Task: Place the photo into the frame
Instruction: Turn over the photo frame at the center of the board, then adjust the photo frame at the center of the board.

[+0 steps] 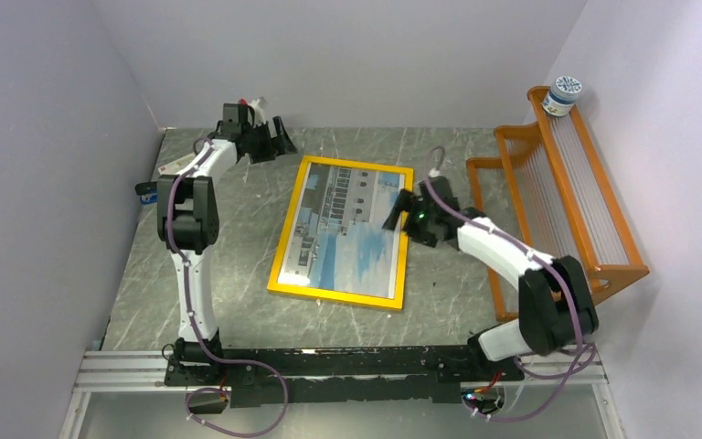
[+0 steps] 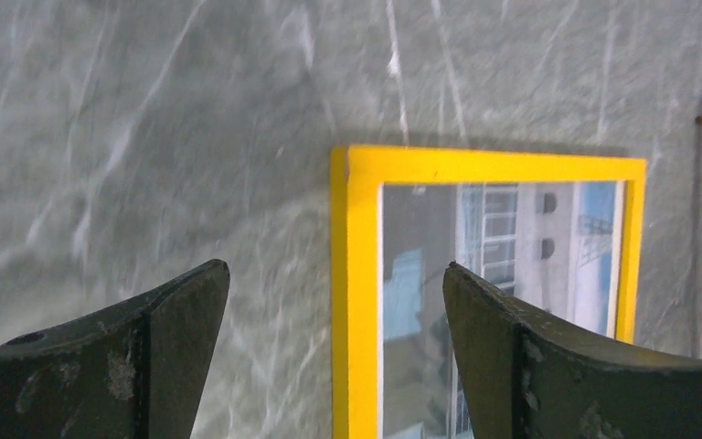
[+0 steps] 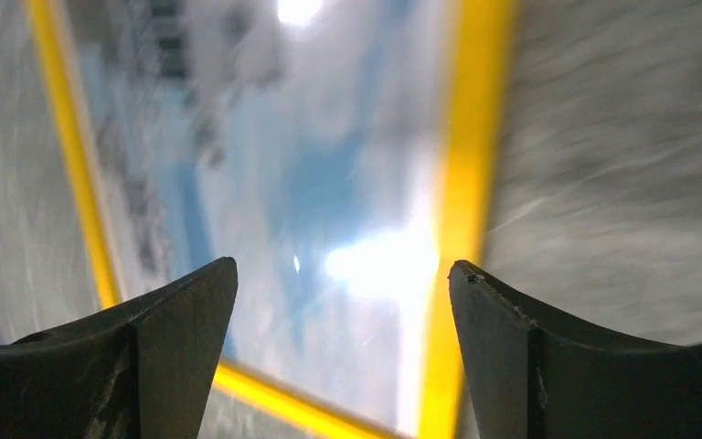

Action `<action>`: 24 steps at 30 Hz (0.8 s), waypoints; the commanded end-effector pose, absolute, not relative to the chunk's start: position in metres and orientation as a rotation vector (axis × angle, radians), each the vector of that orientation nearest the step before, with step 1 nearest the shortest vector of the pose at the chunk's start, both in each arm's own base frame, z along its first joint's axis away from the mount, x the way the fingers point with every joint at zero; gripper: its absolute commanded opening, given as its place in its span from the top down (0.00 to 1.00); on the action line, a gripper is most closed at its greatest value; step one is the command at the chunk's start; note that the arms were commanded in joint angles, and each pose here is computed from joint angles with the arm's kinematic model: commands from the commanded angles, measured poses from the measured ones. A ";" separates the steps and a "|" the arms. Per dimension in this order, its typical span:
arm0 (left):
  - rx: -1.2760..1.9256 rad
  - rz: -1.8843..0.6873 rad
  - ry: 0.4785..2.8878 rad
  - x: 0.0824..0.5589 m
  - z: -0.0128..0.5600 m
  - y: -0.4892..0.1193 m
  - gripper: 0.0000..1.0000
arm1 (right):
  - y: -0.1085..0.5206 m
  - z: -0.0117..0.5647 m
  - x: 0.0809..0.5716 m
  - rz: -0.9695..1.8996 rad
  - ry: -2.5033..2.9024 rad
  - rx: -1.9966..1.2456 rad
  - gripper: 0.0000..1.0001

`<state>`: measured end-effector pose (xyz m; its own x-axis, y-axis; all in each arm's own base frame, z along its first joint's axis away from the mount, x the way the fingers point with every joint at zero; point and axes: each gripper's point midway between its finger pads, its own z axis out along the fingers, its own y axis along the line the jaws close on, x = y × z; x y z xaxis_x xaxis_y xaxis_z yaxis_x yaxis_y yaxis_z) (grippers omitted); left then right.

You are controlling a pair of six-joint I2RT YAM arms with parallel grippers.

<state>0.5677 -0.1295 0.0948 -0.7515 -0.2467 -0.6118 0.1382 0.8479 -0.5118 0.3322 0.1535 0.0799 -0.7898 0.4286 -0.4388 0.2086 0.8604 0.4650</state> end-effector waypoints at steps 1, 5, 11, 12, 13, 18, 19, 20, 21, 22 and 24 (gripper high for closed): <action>0.045 -0.837 2.155 0.606 0.123 -0.150 0.09 | 0.226 0.099 0.267 0.673 2.521 0.145 0.13; 0.055 -0.947 2.117 0.621 0.120 -0.166 0.14 | 0.292 0.099 0.192 0.904 2.541 -0.141 0.21; 0.060 -1.017 2.088 0.635 0.103 -0.183 0.13 | 0.333 0.076 0.128 0.962 2.591 -0.494 0.26; 0.066 -1.032 2.078 0.638 0.101 -0.187 0.12 | 0.336 0.070 0.122 0.937 2.604 -0.543 0.26; 0.072 -1.043 2.073 0.641 0.097 -0.191 0.12 | 0.340 0.065 0.117 0.924 2.616 -0.577 0.26; 0.082 -1.093 2.049 0.654 0.076 -0.204 0.10 | 0.348 0.051 0.114 0.845 2.655 -0.638 0.26; 0.087 -1.111 2.041 0.654 0.072 -0.206 0.10 | 0.347 0.049 0.115 0.828 2.658 -0.641 0.26; 0.091 -1.130 2.042 0.653 0.066 -0.209 0.10 | 0.347 0.046 0.116 0.812 2.667 -0.644 0.26; 0.097 -1.147 2.048 0.651 0.061 -0.212 0.10 | 0.346 0.043 0.117 0.795 2.676 -0.641 0.26; 0.112 -1.164 2.050 0.649 0.058 -0.214 0.10 | 0.344 0.040 0.120 0.759 2.686 -0.619 0.26; 0.146 -1.203 2.076 0.641 0.049 -0.218 0.11 | 0.336 0.037 0.127 0.675 2.698 -0.554 0.26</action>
